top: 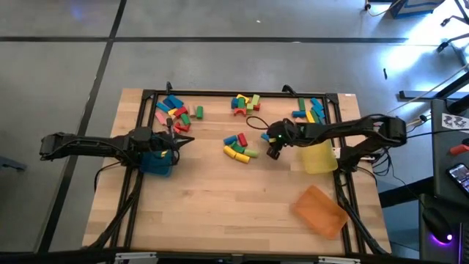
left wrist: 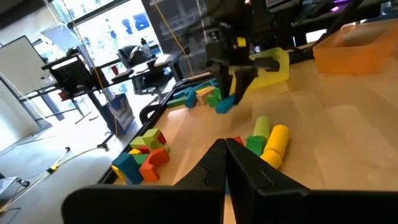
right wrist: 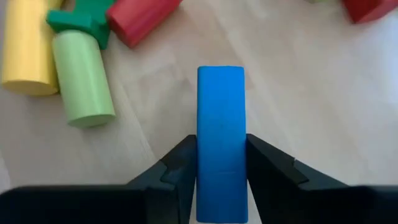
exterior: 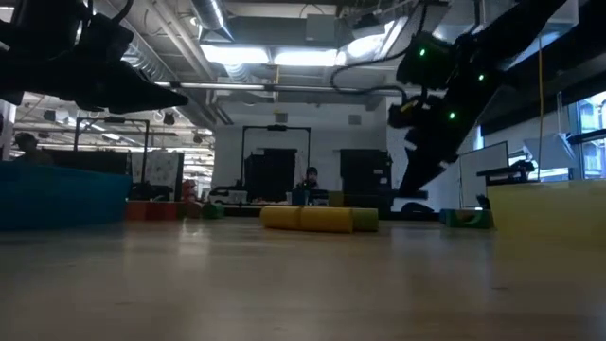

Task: Sort blocks by size
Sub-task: Put the blue rectangular block into the yellow bin, then put the red arch block into the blue bin, then put the red cylindrical block into the orange bin

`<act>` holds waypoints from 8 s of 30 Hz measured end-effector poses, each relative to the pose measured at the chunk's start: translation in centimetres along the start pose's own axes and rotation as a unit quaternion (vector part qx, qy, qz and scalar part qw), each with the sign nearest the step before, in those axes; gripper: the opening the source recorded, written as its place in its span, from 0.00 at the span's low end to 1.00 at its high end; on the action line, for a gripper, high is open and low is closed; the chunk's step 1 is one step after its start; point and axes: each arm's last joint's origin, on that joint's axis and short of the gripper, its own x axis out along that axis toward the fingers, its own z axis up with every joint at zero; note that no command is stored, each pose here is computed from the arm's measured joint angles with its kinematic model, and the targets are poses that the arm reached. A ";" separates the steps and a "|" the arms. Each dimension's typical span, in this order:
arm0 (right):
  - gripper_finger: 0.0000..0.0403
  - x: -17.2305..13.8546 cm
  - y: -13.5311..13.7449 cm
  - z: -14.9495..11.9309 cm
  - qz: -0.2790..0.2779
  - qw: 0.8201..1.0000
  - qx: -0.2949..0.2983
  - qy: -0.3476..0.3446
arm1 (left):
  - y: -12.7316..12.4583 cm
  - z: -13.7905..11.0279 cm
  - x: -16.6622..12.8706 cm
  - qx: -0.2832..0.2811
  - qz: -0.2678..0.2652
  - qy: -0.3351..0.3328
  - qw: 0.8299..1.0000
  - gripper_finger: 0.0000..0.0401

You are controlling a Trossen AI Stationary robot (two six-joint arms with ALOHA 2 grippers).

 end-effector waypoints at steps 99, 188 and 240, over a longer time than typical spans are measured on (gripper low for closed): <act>0.62 0.5 -5.5 1.7 -0.113 0.971 0.194 -0.081 | 0.2 0.5 0.1 0.010 0.014 -0.017 1.000 0.00; 0.62 -5.1 -5.0 11.5 -0.024 0.886 -0.048 -0.461 | 6.2 3.7 10.0 -0.008 -0.009 0.608 0.794 0.08; 0.62 -5.1 -5.0 11.5 -0.024 0.885 -0.047 -0.462 | 0.9 5.1 2.8 -0.145 -0.102 0.680 0.711 0.32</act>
